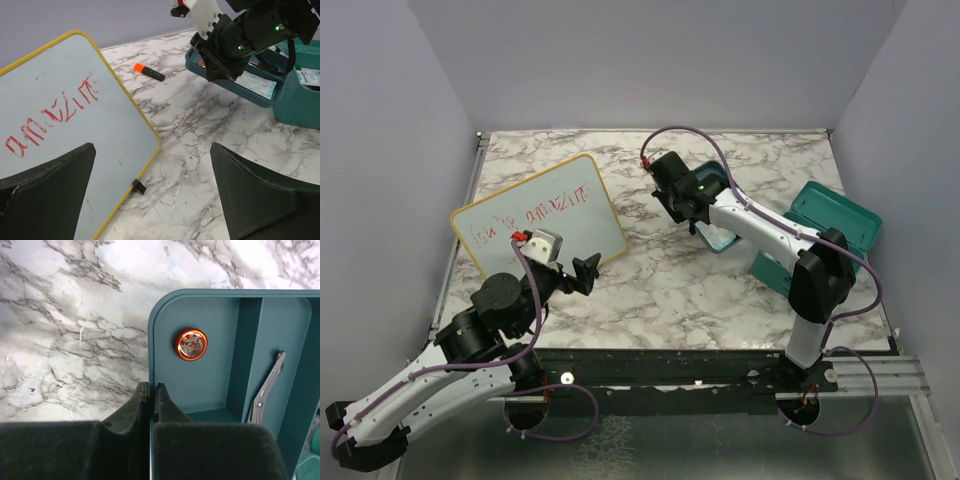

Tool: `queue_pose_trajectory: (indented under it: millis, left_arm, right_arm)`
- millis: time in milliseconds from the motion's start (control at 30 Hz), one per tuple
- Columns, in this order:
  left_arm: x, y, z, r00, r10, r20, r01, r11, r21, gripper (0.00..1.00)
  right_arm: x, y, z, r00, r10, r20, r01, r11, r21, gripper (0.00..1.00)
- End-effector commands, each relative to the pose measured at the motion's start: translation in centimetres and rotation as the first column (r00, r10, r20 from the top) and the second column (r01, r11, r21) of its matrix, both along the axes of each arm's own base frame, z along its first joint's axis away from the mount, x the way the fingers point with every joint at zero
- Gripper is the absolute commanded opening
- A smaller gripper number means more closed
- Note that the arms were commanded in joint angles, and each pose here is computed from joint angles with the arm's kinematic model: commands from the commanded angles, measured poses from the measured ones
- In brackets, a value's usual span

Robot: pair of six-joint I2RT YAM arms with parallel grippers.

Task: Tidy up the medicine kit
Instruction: Place the medicine box compartment inside the medicine box.

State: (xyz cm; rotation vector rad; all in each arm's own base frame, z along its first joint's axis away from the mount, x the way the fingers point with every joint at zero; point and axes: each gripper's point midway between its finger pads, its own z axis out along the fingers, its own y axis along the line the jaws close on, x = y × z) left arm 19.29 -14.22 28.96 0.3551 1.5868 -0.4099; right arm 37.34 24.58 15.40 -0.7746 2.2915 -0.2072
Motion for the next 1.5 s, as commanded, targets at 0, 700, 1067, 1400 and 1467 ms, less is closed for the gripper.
queue_pose_trajectory:
  millis: [0, 700, 1067, 1400, 1467]
  left_arm:
    - [0.0, 0.3, 0.3, 1.000, 0.014, 0.010, -0.014, 1.000, -0.020, 0.99]
    - [-0.2, 0.1, 0.5, 1.000, -0.008, 0.013, 0.008, 1.000, -0.028, 0.99]
    - [-0.3, -0.3, 0.4, 1.000, -0.021, 0.009, 0.022, 0.999, -0.027, 0.99]
    - [-0.3, -0.4, 0.4, 1.000, -0.025, 0.007, 0.025, 0.999, -0.030, 0.99]
    - [-0.3, -0.3, 0.4, 1.000, -0.021, 0.009, 0.021, 0.999, -0.032, 0.99]
  right_arm:
    - [0.8, 0.3, 3.9, 0.996, 0.059, 0.062, -0.059, 0.998, 0.001, 0.01]
    - [-7.9, -5.8, 4.3, 0.975, 0.156, -0.157, -0.172, 0.981, -0.094, 0.01]
    - [-11.7, -10.2, 5.0, 0.958, 0.275, -0.074, -0.283, 0.949, -0.135, 0.01]
    - [-12.9, -14.4, 4.5, 0.961, 0.260, -0.094, -0.272, 0.949, -0.162, 0.01]
    - [-13.0, -15.2, 4.4, 0.961, 0.262, -0.089, -0.274, 0.949, -0.158, 0.01]
